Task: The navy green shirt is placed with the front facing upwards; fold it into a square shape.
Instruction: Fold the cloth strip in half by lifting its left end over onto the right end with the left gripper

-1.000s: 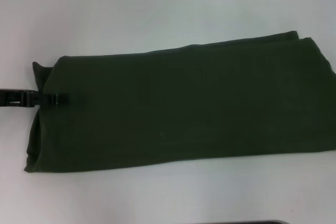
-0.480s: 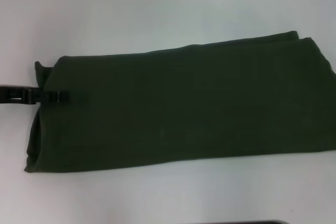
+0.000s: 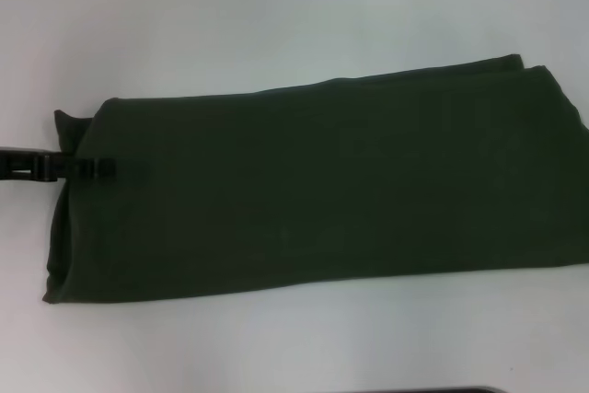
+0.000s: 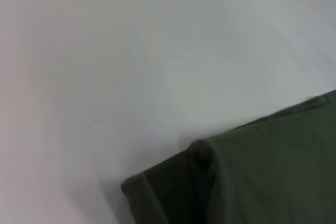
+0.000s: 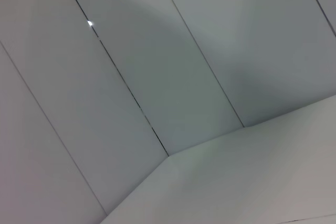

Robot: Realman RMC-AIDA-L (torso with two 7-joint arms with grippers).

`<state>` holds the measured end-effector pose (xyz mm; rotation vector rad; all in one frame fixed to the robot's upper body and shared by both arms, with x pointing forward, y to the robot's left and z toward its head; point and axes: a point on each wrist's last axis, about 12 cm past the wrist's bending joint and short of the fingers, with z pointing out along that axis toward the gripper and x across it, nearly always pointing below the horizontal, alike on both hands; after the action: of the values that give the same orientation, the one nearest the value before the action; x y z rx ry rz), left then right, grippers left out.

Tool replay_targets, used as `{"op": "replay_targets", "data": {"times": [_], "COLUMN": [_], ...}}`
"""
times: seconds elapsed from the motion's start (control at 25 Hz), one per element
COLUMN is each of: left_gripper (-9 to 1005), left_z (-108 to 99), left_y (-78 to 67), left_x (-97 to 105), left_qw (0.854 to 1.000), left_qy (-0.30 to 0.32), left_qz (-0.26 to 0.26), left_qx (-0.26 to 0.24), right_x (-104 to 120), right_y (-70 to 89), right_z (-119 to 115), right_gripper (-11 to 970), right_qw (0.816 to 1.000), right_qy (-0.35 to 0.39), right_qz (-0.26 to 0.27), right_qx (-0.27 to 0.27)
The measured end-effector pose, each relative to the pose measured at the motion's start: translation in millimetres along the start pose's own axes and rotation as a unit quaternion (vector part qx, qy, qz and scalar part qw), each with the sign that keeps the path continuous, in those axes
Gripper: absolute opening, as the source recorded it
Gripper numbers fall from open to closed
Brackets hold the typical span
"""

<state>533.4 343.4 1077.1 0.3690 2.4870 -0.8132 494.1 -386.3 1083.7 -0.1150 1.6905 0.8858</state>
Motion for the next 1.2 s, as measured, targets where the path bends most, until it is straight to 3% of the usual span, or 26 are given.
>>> {"op": "replay_targets", "data": {"times": [0.4, 1.2], "left_gripper": [853, 845], "left_z": [-3.9, 2.9], "left_y": [4.6, -5.0], "left_x": [4.3, -2.9], "left_qw": [1.0, 1.0], "left_qy": [0.008, 0.019], "left_qz": [-0.005, 0.013], "left_qx": [-0.017, 0.009], "right_x": [0.8, -0.4], "right_y": [0.2, 0.6], "right_z": [-0.2, 0.5], "right_gripper": [898, 898], "right_qw": [1.0, 1.0], "right_qy": [0.0, 0.0], "right_qz": [0.001, 0.0], "right_qx": [0.0, -0.003]}}
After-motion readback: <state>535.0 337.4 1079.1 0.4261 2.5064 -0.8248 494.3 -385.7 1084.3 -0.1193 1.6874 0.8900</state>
